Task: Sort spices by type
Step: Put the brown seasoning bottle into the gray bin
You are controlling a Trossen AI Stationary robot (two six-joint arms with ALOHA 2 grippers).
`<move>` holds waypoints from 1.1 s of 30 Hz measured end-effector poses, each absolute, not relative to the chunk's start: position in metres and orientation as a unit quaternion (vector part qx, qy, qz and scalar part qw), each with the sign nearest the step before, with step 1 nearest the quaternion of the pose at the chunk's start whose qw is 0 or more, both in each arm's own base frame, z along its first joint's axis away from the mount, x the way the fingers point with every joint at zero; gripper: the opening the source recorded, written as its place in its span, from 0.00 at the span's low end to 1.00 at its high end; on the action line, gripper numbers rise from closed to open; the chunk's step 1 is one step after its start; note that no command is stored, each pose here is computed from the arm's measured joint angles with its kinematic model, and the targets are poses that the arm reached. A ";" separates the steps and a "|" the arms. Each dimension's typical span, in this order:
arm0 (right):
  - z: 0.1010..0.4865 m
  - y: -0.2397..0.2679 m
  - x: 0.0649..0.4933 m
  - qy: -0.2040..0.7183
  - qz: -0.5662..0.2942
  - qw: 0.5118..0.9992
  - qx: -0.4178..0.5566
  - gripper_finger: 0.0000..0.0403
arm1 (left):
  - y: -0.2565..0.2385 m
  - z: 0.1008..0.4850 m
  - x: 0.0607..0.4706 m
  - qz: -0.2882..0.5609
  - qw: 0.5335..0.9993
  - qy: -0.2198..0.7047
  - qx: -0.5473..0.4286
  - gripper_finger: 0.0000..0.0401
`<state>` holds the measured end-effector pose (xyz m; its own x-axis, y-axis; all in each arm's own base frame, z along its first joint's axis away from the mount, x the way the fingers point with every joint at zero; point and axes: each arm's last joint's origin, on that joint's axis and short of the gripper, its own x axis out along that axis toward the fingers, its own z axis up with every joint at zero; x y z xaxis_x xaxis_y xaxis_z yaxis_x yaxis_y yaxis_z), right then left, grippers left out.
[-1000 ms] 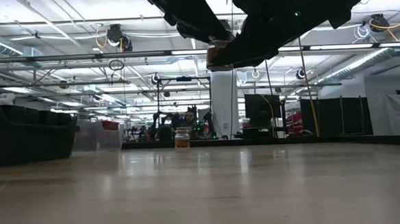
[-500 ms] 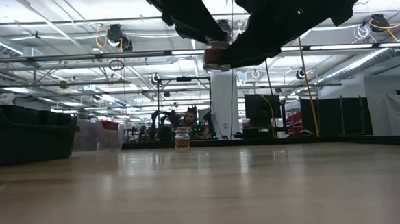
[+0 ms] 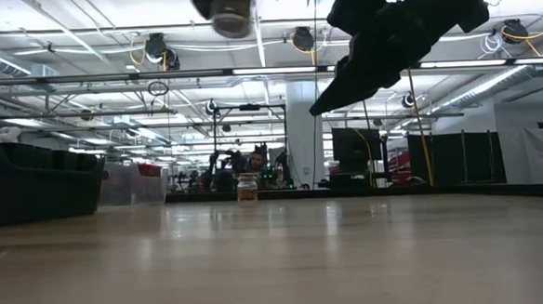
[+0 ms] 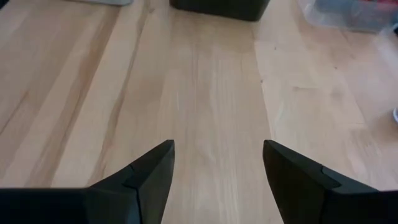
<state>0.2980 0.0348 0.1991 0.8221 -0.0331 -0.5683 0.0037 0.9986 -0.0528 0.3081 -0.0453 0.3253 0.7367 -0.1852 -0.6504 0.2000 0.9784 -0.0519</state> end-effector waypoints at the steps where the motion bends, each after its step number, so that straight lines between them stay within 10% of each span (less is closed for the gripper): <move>1: 0.199 0.035 0.298 0.300 -0.010 0.954 -0.023 0.56 | -0.047 0.326 0.299 -0.105 0.929 0.355 0.002 0.48; 20: 0.201 0.035 0.299 0.288 -0.015 0.958 -0.007 0.56 | -0.128 0.266 0.127 -0.052 0.908 0.360 -0.210 0.48; 33: 0.207 0.032 0.303 0.250 -0.059 0.966 0.022 0.56 | -0.180 0.240 0.072 -0.102 0.922 0.349 -0.134 0.48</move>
<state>0.3029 0.0316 0.2066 0.8679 -0.1038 -0.4859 0.1258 0.9920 0.0128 0.0717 -0.1801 0.2402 0.7354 -0.2820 -0.6161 0.0949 0.9432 -0.3184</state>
